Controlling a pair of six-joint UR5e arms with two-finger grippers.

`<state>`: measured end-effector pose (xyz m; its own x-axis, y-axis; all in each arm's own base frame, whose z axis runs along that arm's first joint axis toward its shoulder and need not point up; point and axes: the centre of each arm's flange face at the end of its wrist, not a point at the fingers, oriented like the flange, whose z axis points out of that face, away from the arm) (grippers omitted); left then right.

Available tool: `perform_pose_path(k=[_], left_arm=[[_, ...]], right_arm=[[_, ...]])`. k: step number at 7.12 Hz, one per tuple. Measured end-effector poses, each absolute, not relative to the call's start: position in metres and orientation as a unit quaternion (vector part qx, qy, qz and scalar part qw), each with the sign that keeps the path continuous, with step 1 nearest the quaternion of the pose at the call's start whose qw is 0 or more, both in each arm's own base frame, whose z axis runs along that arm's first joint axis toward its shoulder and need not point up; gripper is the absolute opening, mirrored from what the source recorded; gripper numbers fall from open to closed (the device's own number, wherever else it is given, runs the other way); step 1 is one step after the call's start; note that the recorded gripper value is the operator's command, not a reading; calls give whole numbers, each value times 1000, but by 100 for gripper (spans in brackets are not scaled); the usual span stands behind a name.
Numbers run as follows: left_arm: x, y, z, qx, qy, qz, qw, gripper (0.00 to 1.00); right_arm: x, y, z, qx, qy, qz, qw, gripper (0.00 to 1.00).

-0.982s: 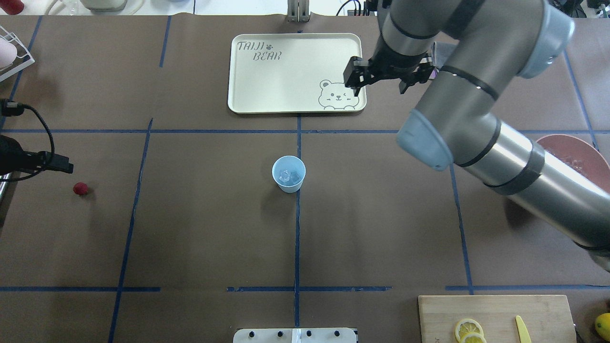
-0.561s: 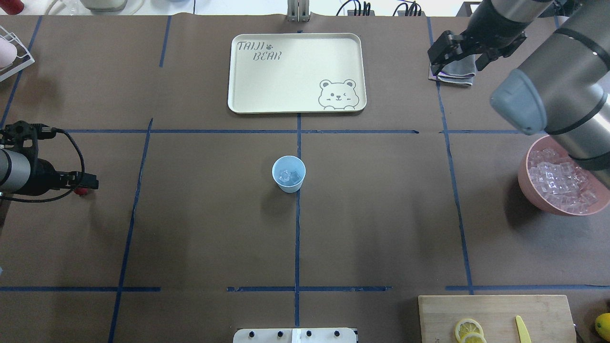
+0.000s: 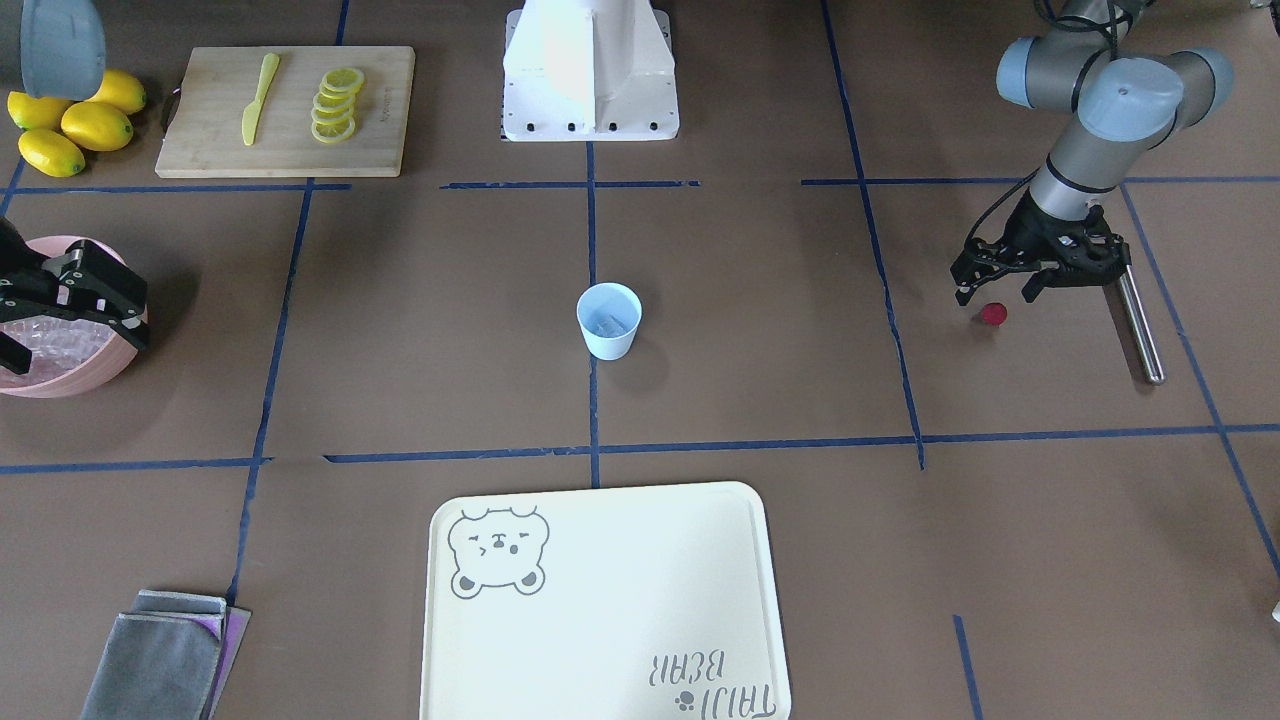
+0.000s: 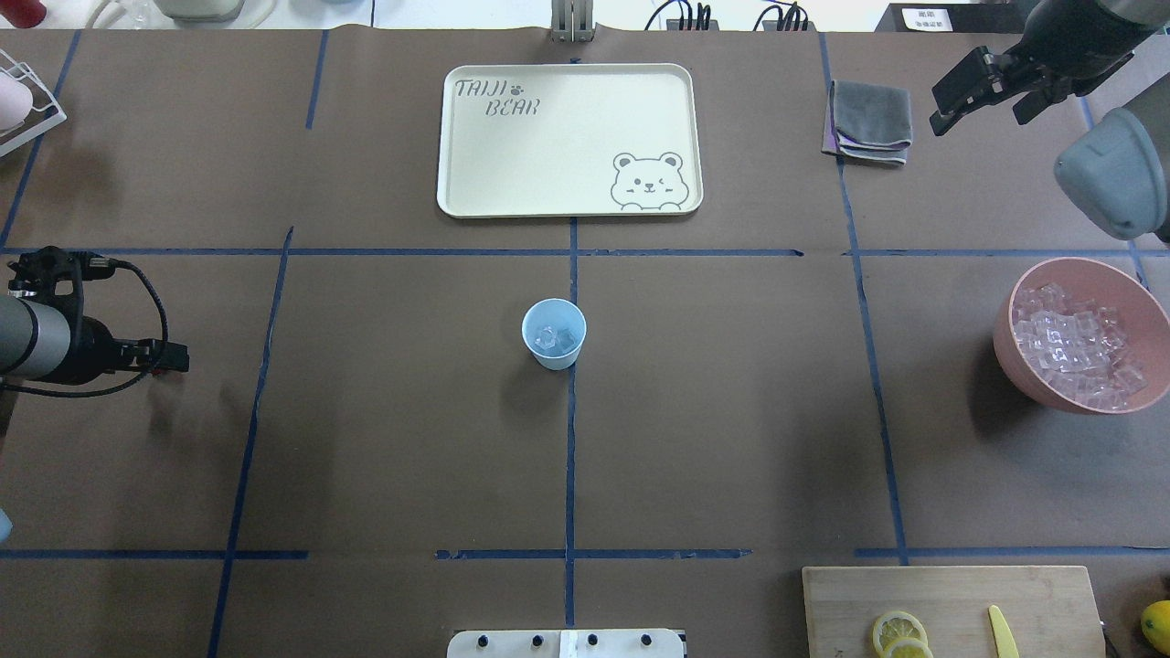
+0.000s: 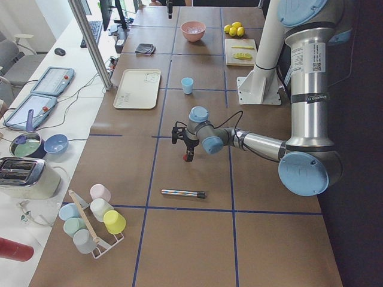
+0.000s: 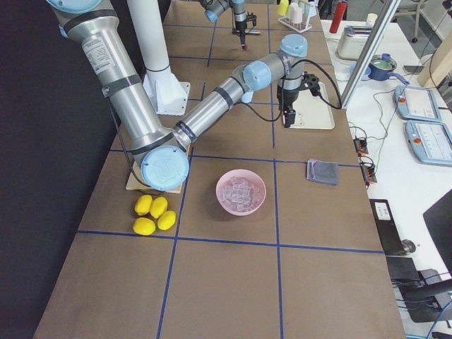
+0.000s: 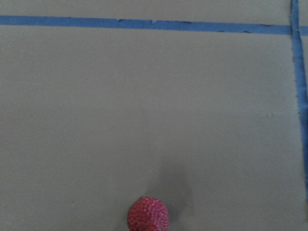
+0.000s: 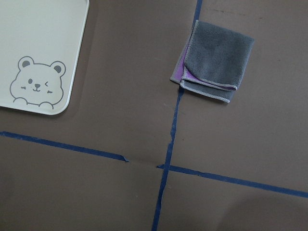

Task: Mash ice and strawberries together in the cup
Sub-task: 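Lower the left gripper and grasp the red strawberry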

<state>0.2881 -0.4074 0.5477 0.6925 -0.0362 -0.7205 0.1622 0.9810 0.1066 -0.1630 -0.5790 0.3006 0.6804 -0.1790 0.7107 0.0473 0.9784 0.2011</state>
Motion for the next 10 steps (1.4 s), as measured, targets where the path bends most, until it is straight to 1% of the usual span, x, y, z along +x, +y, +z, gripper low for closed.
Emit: perform_pose_path(k=[5, 6, 7, 8, 9, 10], left_arm=[[296, -413, 557, 76, 382, -54, 919, 99], [298, -415, 558, 76, 381, -53, 920, 94], [300, -416, 560, 75, 380, -54, 920, 84], [300, -417, 561, 74, 380, -54, 920, 62], [300, -417, 561, 74, 380, -55, 921, 38], [299, -417, 562, 74, 379, -56, 921, 19]], right_arm=[[-161, -579, 304, 83, -394, -62, 913, 100], [-161, -579, 304, 83, -394, -62, 913, 100], [-161, -579, 304, 84, -393, -62, 913, 100], [-161, -579, 304, 84, -393, -62, 913, 100], [-161, -579, 304, 84, -393, -62, 913, 100], [-161, -579, 303, 84, -394, -62, 913, 100]])
